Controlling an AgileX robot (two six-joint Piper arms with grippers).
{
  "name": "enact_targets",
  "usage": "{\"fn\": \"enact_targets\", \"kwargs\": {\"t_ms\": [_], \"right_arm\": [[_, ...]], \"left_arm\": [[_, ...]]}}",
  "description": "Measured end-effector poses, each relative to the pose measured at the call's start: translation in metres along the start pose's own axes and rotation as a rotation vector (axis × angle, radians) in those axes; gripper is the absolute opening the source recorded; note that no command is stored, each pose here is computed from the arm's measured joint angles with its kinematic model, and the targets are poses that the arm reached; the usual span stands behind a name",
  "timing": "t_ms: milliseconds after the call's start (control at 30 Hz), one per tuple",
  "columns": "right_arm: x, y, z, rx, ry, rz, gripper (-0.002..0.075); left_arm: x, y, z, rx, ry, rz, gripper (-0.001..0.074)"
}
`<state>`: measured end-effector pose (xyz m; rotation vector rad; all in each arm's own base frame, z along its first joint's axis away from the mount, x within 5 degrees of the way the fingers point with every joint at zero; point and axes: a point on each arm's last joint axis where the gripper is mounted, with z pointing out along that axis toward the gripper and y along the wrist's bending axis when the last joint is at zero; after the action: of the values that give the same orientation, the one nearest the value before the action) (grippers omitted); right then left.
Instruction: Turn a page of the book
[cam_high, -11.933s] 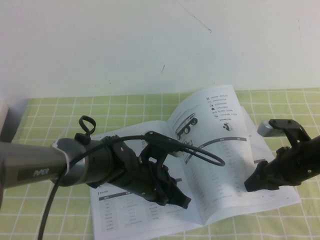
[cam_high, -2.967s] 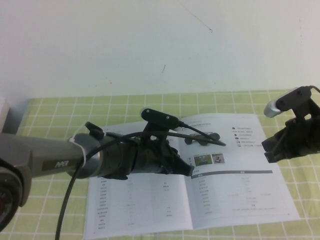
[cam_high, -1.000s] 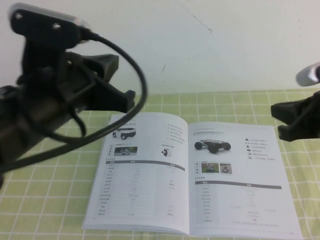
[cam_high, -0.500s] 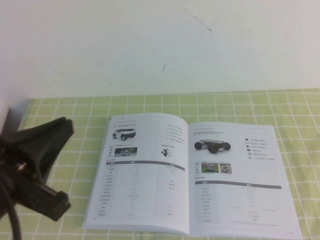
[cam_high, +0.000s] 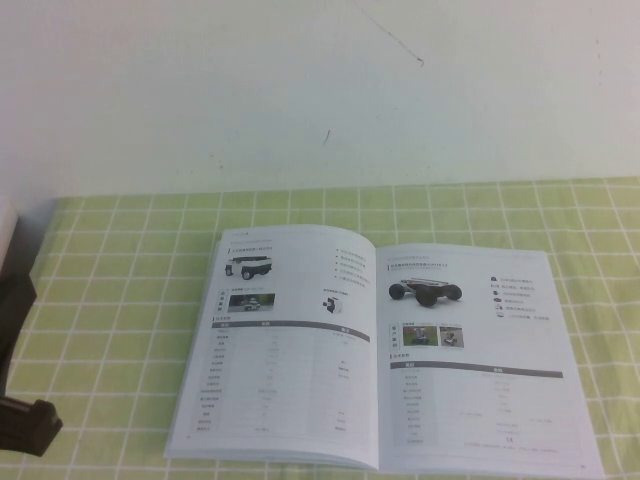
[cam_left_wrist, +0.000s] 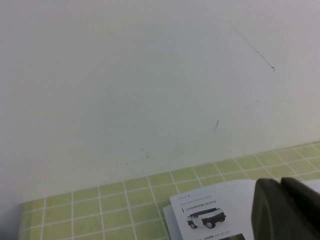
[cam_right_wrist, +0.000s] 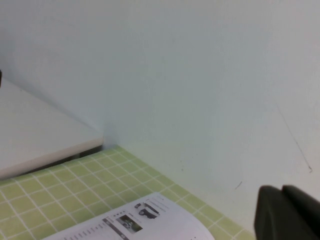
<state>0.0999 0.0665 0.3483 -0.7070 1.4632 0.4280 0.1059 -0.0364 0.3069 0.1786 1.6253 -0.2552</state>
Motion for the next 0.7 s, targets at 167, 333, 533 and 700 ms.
{"fn": "enact_targets", "kwargs": {"t_ms": [167, 333, 533, 700], "right_arm": [[0.000, 0.001, 0.000, -0.007, 0.004, -0.006, -0.0003], [0.001, 0.001, 0.000, -0.007, 0.015, -0.024, -0.0003], [0.003, 0.003, 0.000, -0.038, 0.036, -0.053, -0.0003], [0.013, 0.003, 0.001, -0.020, 0.066, -0.053, -0.0003]], "left_arm": [[0.000, 0.000, 0.000, -0.001, 0.000, 0.002, -0.0004], [0.000, 0.000, 0.000, -0.001, 0.000, 0.007, -0.0004], [0.000, 0.000, 0.000, -0.001, 0.000, 0.007, -0.0004], [0.000, 0.000, 0.000, -0.002, 0.000, 0.007, -0.0004]]}}
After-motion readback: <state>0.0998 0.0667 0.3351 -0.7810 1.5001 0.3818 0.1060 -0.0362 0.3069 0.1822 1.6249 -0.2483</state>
